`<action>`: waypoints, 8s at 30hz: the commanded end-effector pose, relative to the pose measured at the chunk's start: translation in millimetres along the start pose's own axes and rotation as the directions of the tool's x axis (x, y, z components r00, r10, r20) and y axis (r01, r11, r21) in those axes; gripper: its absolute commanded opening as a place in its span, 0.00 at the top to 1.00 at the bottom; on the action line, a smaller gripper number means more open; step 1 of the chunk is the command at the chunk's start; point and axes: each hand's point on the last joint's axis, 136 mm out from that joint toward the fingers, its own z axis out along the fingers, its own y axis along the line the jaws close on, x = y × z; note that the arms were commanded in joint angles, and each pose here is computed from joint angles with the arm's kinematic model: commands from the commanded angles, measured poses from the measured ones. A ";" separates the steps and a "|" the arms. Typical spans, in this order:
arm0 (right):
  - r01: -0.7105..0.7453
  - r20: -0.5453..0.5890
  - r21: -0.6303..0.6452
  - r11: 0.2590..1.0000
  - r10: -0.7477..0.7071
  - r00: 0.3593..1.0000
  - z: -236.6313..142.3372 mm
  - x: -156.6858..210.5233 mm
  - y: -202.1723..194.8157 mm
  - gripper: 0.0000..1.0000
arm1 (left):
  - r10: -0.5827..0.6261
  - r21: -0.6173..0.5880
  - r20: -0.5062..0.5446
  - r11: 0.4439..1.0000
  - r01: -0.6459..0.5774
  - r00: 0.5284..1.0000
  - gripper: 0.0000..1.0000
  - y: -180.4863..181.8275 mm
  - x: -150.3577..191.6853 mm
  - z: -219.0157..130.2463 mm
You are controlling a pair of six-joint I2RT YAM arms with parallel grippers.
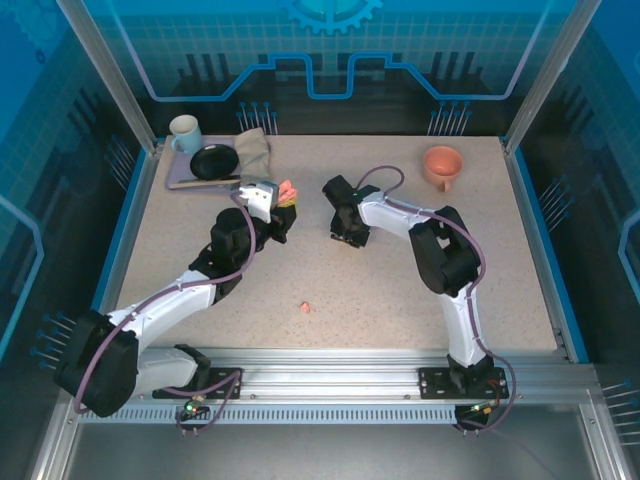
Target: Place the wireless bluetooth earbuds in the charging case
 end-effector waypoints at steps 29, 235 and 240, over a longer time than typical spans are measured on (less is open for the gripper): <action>0.790 -0.186 -0.228 0.570 -0.821 0.539 -47.3 73.0 -35.6 0.84 | -0.029 0.062 -0.033 0.998 0.031 0.999 1.00 -8.3 0.9 -2.1; -0.074 -0.141 0.220 0.973 0.107 0.984 -5.4 48.6 -60.3 0.58 | -0.101 0.066 0.021 0.993 0.099 0.995 1.00 4.7 -47.0 22.7; -0.062 -0.143 0.225 0.972 0.096 0.985 -3.3 48.8 -62.7 0.61 | -0.106 0.069 0.020 0.992 0.104 0.994 1.00 4.3 -47.5 24.1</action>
